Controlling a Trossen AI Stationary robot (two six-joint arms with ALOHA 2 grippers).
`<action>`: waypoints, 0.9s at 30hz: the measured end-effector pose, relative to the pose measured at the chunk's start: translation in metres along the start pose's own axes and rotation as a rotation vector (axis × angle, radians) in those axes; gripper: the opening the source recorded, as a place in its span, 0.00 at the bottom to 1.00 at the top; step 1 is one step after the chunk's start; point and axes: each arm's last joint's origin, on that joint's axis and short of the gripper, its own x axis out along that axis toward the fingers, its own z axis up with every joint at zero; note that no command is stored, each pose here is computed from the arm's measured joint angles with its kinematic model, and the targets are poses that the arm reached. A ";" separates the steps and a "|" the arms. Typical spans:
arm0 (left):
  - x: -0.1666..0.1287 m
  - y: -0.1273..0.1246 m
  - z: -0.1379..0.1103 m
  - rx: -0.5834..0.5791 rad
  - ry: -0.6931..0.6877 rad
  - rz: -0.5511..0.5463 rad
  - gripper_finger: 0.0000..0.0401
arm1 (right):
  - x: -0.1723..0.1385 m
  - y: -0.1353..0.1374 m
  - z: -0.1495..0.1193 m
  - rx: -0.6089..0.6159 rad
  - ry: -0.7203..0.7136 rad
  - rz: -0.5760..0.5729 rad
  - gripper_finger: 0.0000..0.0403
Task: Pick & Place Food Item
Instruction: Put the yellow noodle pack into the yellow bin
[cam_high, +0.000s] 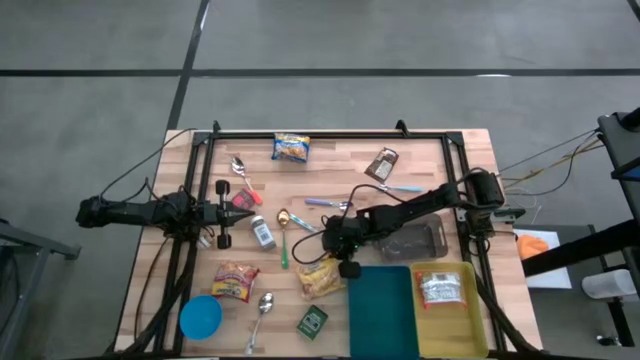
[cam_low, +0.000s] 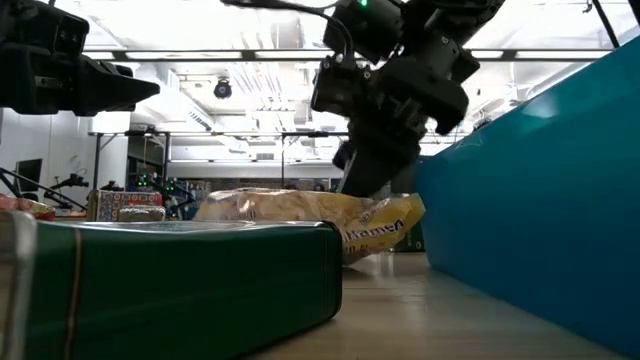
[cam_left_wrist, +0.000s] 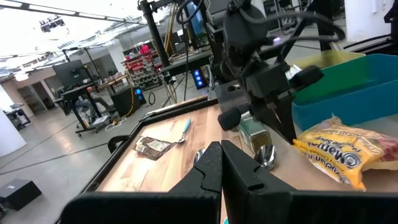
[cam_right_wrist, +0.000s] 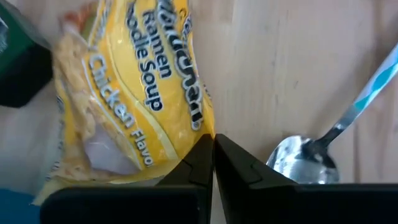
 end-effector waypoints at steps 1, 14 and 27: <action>0.000 0.000 0.000 0.000 0.000 0.000 0.00 | -0.002 0.000 0.002 -0.002 -0.008 -0.004 0.03; 0.000 0.000 0.000 0.000 0.000 0.000 0.00 | -0.008 -0.008 -0.006 0.027 0.057 -0.295 0.03; 0.000 0.000 0.000 0.000 0.000 0.000 0.00 | -0.011 -0.009 -0.006 0.007 0.059 -0.351 0.03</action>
